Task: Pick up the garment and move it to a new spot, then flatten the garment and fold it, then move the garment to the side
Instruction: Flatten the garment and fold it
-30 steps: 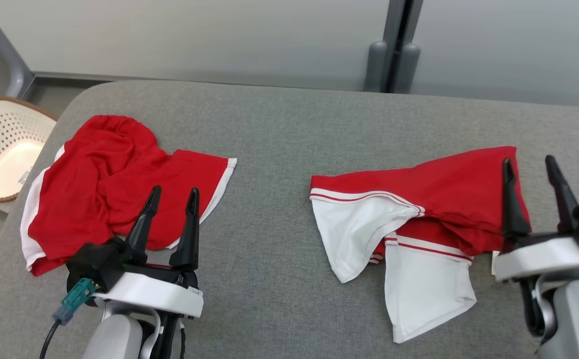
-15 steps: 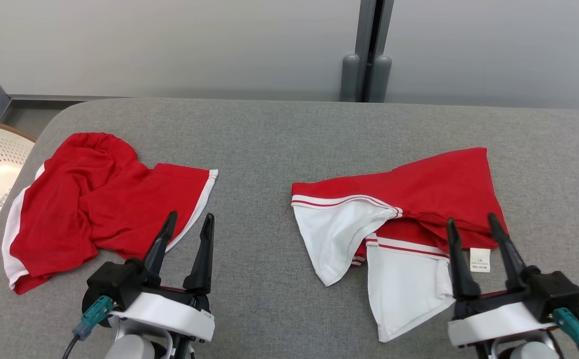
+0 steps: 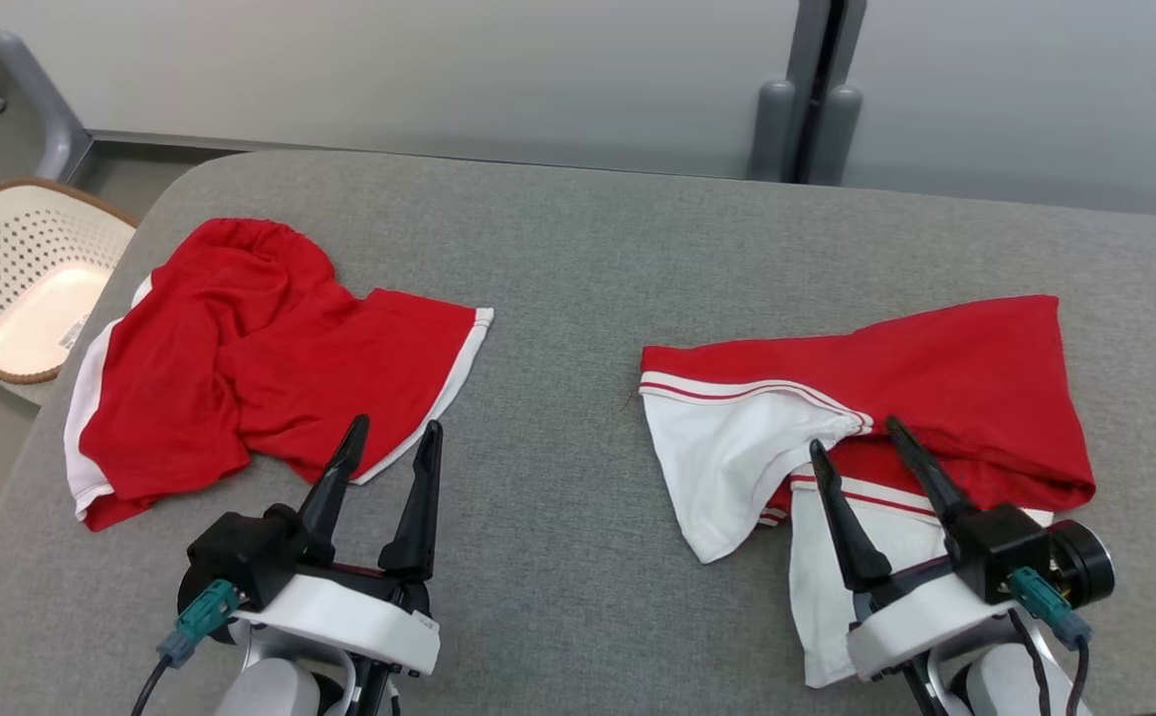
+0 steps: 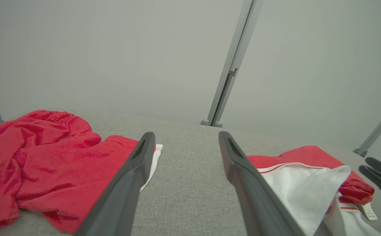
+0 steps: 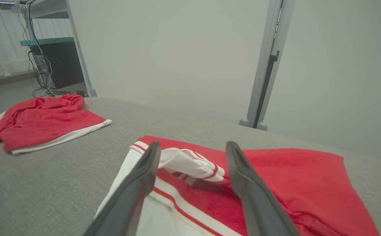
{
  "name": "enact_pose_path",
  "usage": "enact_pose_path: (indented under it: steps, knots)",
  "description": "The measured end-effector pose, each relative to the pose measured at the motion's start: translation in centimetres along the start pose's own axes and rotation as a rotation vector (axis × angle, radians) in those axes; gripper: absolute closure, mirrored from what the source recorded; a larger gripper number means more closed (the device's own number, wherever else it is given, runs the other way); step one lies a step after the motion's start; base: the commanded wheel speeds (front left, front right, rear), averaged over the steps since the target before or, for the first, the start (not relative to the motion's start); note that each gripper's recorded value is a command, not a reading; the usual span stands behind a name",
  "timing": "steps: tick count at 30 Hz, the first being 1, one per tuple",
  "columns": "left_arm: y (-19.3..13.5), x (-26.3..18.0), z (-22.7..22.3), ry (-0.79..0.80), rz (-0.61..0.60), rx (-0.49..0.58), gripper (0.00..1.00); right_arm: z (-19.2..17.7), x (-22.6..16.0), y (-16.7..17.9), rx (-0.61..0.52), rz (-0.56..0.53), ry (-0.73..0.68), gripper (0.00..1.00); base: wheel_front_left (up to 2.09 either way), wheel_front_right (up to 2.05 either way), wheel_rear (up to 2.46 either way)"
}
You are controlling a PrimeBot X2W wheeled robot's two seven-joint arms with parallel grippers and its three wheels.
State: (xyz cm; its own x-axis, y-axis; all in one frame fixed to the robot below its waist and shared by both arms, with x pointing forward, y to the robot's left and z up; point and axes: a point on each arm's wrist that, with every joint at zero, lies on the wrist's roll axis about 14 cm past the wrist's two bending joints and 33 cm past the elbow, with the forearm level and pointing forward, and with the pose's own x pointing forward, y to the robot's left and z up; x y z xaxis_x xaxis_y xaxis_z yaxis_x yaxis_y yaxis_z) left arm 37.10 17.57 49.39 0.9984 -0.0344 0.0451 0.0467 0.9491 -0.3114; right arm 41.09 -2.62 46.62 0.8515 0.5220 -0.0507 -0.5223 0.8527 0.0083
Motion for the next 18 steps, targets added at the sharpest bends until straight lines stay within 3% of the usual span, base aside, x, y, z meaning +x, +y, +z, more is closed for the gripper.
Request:
enact_pose_path:
  steps: [10,11,12,18]
  knots:
    - [2.4,-0.6,-0.3,0.015,0.078,-0.001,0.00,-2.3,3.3,1.2,-0.014,0.087,0.107,0.00,0.00,0.00,0.00]
    - [2.6,-0.7,-0.4,0.017,0.084,-0.001,0.00,-2.7,3.4,1.3,-0.009,0.092,0.126,0.46,0.00,0.00,0.00]
    - [2.7,-0.8,-0.4,0.019,0.089,-0.001,0.00,-3.0,3.6,1.5,-0.004,0.099,0.141,1.00,0.00,0.00,0.00]
    - [3.2,-1.2,-0.3,0.017,0.106,0.000,0.00,-2.3,4.4,1.7,0.018,0.113,0.129,1.00,0.00,0.00,0.00]
